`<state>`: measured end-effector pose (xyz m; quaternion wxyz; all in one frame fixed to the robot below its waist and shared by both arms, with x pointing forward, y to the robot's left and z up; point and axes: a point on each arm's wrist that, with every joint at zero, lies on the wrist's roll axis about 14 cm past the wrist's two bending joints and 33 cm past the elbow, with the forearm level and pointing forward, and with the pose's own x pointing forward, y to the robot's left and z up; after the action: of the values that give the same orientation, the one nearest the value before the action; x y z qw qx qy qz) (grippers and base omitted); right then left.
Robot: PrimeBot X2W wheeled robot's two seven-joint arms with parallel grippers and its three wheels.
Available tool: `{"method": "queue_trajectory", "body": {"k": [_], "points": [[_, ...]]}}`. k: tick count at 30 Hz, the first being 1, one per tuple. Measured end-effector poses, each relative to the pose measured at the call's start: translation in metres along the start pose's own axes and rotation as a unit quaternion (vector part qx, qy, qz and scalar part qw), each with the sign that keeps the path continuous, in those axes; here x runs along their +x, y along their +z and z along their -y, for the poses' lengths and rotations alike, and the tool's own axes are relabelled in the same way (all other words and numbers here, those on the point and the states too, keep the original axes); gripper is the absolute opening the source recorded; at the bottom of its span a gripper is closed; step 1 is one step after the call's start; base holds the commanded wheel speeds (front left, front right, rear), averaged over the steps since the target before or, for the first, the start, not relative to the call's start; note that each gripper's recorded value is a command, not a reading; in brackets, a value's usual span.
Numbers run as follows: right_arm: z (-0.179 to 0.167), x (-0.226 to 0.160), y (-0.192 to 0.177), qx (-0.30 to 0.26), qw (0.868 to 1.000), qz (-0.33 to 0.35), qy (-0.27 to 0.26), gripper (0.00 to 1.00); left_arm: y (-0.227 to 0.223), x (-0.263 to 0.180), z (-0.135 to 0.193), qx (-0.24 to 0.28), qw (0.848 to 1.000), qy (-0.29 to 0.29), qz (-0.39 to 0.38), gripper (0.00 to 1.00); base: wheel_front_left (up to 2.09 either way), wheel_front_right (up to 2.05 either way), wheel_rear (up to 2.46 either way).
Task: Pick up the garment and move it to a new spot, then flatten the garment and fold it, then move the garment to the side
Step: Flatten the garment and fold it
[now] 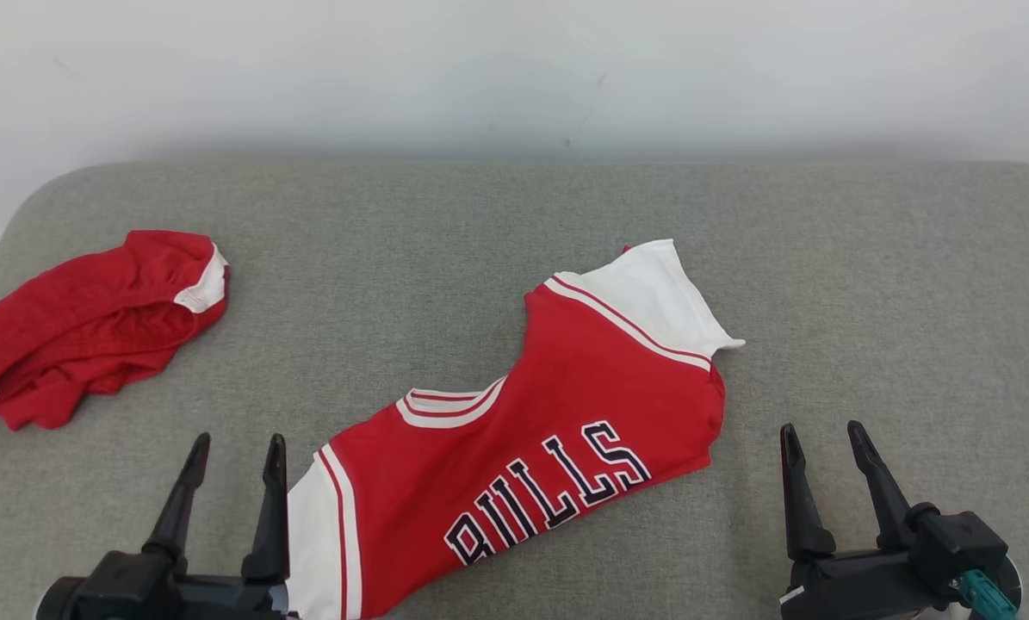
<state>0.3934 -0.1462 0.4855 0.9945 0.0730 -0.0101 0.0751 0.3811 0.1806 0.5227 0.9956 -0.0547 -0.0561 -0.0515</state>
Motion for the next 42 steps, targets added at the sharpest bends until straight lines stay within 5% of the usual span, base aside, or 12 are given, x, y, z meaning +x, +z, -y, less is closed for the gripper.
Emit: {"method": "queue_trajectory", "body": {"k": [8, 23, 42], "points": [[0.013, -0.002, 0.001, 0.002, 1.000, 0.001, -0.019, 1.00, 0.021, 0.036, 0.006, 0.012, 0.999, -0.029, 0.036, 1.00, 0.00, 0.00, 0.00], [0.052, -0.008, 0.000, 0.020, 0.997, -0.001, -0.080, 1.00, 0.046, 0.157, 0.081, 0.055, 0.978, -0.202, 0.002, 1.00, 0.00, 0.00, 0.00], [0.109, -0.046, -0.013, 0.026, 0.983, -0.031, -0.181, 1.00, -0.083, 0.213, 0.159, 0.096, 0.921, -0.326, -0.191, 1.00, 0.00, 0.00, 0.00]]}}
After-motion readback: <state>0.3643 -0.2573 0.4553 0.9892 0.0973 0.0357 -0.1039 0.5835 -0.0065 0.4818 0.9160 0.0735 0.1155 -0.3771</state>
